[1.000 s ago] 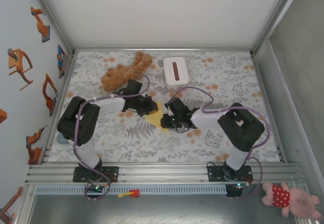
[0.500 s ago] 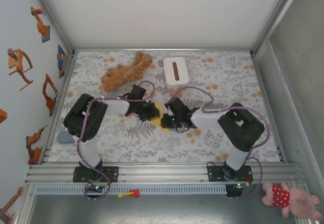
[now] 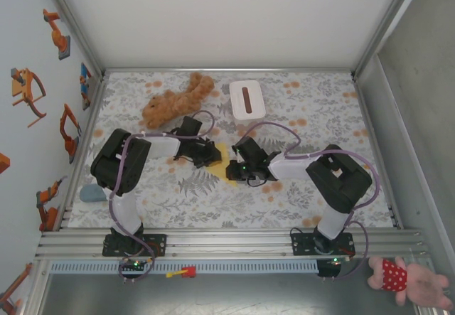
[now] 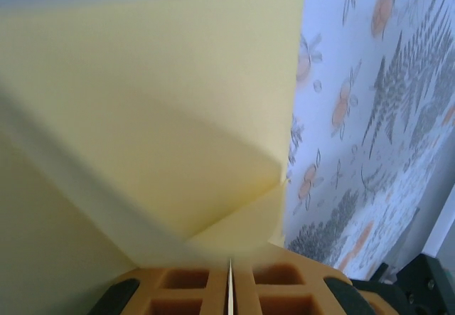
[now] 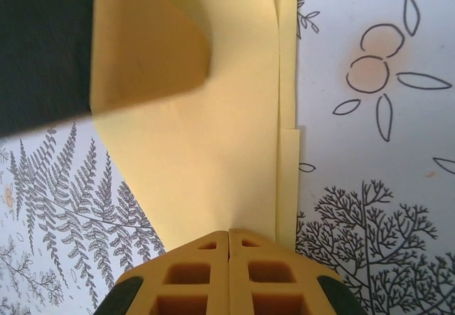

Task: Fold a paper plane with a square sheet of paper (pick it up from the middle)
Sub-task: Fourth fold the wing at the center of the table.

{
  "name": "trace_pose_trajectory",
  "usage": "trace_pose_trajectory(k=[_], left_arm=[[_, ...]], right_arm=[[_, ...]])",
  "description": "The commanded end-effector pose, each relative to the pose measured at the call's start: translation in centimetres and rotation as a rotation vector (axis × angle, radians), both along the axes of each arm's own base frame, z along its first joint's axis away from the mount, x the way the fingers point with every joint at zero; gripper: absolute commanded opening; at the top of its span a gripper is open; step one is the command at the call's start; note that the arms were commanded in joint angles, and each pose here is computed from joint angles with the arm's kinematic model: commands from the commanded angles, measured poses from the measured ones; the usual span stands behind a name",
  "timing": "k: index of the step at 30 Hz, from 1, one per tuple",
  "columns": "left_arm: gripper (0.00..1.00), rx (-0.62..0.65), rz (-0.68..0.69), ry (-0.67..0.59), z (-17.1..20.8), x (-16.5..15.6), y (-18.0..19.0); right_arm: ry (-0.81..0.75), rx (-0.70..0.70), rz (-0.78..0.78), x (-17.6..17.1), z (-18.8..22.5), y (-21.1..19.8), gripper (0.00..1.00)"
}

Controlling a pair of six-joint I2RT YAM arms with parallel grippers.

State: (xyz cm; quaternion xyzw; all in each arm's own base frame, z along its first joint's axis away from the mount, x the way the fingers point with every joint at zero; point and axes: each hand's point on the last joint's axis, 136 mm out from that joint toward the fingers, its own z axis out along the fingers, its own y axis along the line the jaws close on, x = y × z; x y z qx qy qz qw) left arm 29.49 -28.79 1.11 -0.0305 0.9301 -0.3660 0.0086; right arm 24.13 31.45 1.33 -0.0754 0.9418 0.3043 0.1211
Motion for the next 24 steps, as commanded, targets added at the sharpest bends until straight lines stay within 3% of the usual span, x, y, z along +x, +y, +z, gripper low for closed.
trace_pose_trajectory(k=[1, 15, 20, 24], left_arm=[[0.09, 0.124, 0.073, -0.046, -2.2, 3.2, 3.9], [0.09, 0.146, 0.167, -0.127, -2.1, 8.2, 8.5], [0.1, 0.098, 0.181, -0.17, 0.9, 8.8, 7.9], [0.11, 0.045, 0.206, -0.212, 4.7, 7.8, 7.0]], right_arm=[[0.248, -0.292, -0.044, -5.7, -6.4, -7.3, 0.0], [0.257, -0.262, -0.068, -5.8, -6.4, -7.1, 0.0], [0.214, -0.182, -0.069, -4.5, -5.1, -5.4, 0.0], [0.075, -0.007, -0.077, -0.9, -0.1, -1.6, 0.0]])
